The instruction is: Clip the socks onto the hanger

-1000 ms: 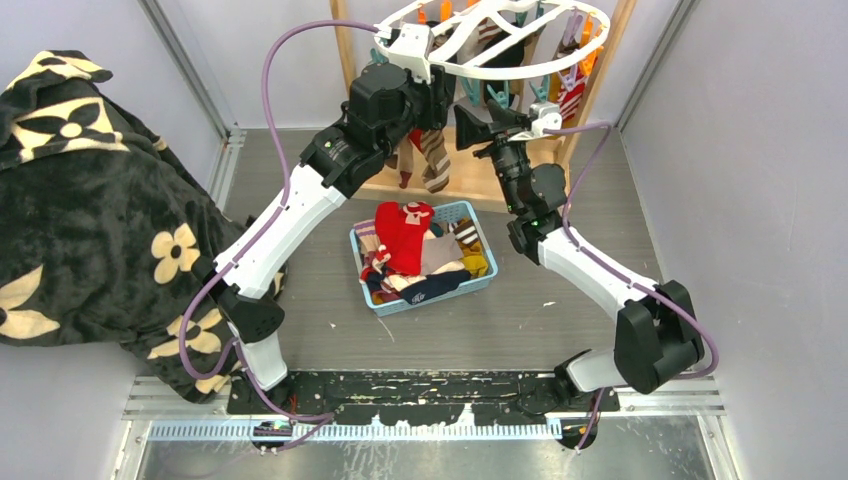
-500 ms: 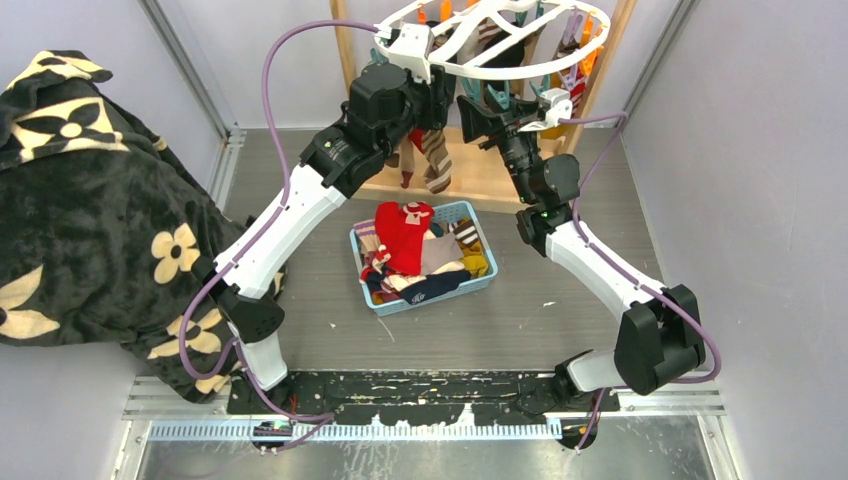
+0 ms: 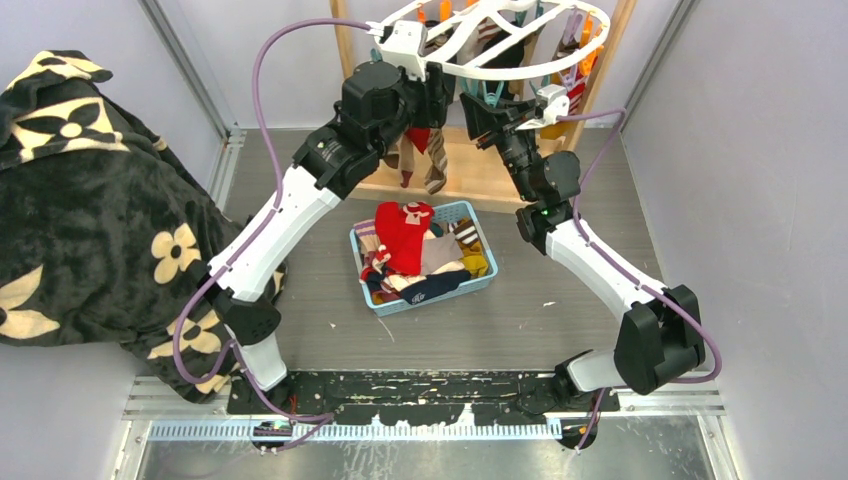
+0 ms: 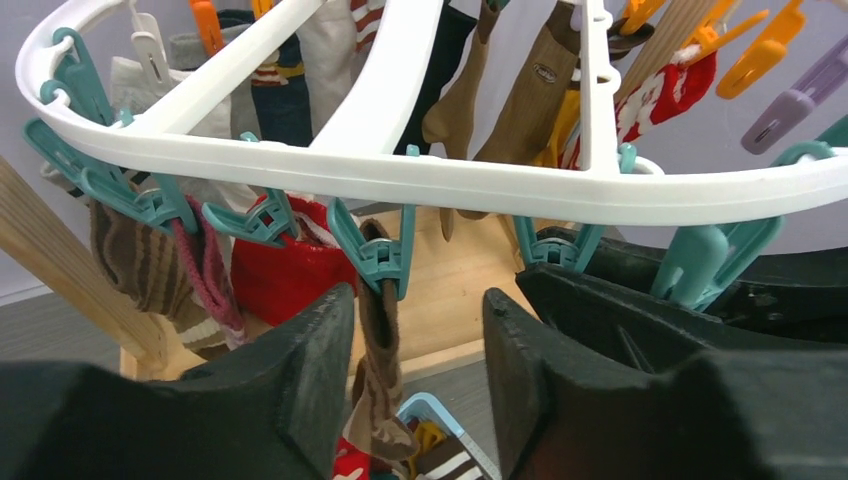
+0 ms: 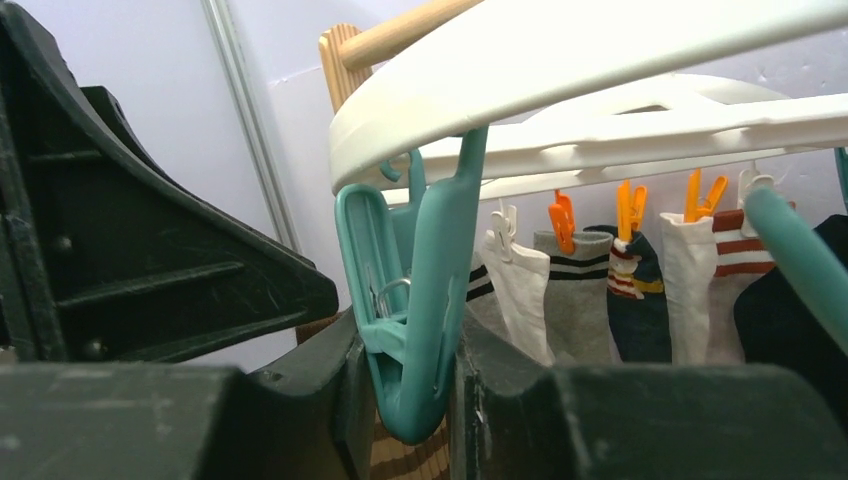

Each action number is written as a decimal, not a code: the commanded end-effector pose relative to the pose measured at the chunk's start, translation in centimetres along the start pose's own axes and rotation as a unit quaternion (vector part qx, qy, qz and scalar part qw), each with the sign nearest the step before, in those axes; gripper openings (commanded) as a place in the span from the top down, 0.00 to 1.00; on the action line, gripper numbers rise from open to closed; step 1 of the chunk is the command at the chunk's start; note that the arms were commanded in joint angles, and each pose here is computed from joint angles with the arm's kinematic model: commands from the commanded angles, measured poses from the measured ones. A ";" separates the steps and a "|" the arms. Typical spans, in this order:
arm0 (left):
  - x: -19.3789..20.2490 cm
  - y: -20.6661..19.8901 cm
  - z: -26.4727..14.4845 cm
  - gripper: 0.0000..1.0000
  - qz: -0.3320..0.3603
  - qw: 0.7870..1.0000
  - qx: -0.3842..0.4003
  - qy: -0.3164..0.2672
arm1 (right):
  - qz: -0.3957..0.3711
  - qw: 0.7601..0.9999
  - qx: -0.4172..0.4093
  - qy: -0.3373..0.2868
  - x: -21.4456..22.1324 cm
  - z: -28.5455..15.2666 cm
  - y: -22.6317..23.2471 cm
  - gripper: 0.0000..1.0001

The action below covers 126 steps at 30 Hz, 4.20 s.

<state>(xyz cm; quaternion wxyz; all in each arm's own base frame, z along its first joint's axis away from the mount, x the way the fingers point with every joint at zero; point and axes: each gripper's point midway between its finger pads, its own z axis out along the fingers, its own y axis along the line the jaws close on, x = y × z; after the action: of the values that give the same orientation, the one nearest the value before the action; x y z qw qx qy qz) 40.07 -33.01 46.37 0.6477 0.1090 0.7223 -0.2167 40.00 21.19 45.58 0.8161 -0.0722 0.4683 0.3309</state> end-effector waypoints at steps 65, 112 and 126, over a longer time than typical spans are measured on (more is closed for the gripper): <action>-5.6 -3.0 1.0 0.81 -0.165 0.981 0.092 -0.053 | 0.082 0.994 -0.038 -0.062 -6.4 0.3 3.4 0.37; -4.4 -1.5 -0.1 0.84 -0.126 0.989 0.067 -0.035 | 0.067 0.893 -0.038 0.443 19.9 -20.8 9.5 0.29; -4.3 -1.6 -0.1 0.84 -0.126 0.989 0.068 -0.032 | 0.020 0.809 -0.117 0.575 22.3 -28.1 11.2 0.27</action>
<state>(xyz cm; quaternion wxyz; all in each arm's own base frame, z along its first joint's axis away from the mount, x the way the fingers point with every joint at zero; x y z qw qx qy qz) 40.40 -35.57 47.53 0.5966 0.0656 0.7211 -0.3460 21.60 27.73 13.75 0.3862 -0.3062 0.8200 0.2908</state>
